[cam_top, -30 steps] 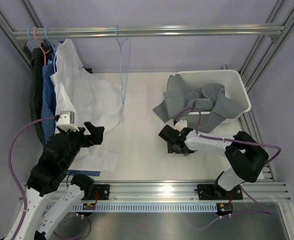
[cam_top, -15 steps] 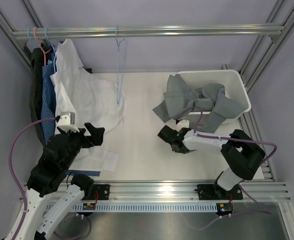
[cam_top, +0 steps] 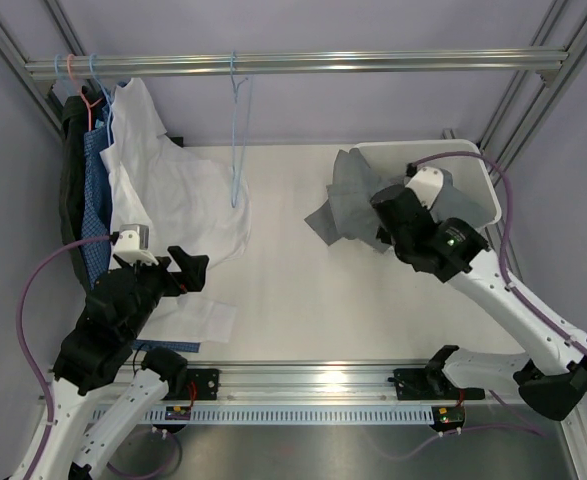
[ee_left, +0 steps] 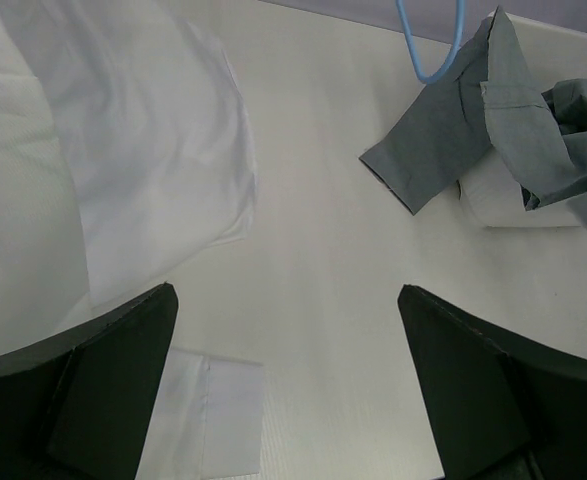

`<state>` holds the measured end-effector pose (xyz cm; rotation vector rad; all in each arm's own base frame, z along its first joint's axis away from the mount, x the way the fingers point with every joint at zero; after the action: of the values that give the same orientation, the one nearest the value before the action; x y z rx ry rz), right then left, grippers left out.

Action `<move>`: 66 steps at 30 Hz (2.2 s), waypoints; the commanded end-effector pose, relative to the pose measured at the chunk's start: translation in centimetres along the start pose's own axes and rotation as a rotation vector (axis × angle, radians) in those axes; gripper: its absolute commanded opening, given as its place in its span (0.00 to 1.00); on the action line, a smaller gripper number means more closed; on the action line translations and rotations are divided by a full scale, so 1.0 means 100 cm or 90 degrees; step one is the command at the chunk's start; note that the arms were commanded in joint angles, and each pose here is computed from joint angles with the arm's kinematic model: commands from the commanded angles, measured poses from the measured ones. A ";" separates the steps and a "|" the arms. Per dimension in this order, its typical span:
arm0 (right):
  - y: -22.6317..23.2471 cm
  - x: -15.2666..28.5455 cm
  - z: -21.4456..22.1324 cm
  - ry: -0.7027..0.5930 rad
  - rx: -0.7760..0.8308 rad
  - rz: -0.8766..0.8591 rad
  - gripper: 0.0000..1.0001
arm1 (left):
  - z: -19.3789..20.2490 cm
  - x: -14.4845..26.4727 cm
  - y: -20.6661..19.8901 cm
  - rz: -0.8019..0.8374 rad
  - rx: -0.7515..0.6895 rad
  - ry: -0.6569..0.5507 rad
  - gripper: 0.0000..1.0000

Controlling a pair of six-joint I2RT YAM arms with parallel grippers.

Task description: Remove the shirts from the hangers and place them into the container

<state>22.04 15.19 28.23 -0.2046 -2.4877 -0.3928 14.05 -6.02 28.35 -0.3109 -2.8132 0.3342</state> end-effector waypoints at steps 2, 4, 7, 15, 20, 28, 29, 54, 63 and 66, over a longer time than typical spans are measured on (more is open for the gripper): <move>-0.031 -0.004 -0.077 -0.130 0.004 0.068 0.00 | -0.011 0.005 -0.003 0.011 -0.008 -0.015 0.99; -0.030 -0.010 -0.106 -0.178 -0.001 0.056 0.00 | -0.012 0.007 -0.002 0.008 -0.008 -0.015 0.99; -0.036 -0.036 -0.135 -0.209 -0.009 0.071 0.00 | -0.013 0.010 -0.002 0.007 -0.006 -0.021 0.99; -0.052 -0.148 -0.147 -0.119 -0.039 0.090 0.00 | -0.012 0.017 0.002 -0.004 0.003 -0.020 0.99; -0.060 -0.205 -0.122 0.002 -0.021 0.121 0.00 | -0.005 0.015 0.001 -0.001 0.013 -0.007 0.99; -0.034 -0.155 -0.143 0.012 0.054 0.036 0.56 | -0.002 0.013 0.001 0.001 0.016 -0.001 0.99; -0.028 -0.145 -0.146 0.004 0.068 0.024 0.61 | -0.002 0.013 0.001 0.000 0.015 -0.001 0.99; 0.077 -0.155 -0.027 0.063 0.448 0.081 0.93 | -0.004 0.006 -0.003 0.006 0.005 0.016 0.99; 0.077 -0.161 -0.042 0.018 0.447 0.132 0.74 | -0.007 0.009 -0.002 0.000 0.006 0.018 0.99; 0.076 -0.156 -0.051 0.006 0.440 0.132 0.64 | -0.006 0.011 -0.001 -0.003 0.007 0.017 0.99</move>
<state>38.67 20.08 21.27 -0.1160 -2.3046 0.5645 13.26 -5.70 27.66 -0.2823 -2.7468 0.3157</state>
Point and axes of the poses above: each gripper's point midway between its finger pads, its own x axis back along the fingers, its own y axis along the line the jaws close on, z = x × y, the point moved 5 cm from there along x, back along the fingers, and after that the axes turned 5 degrees about -x, right-handed, at the moved point
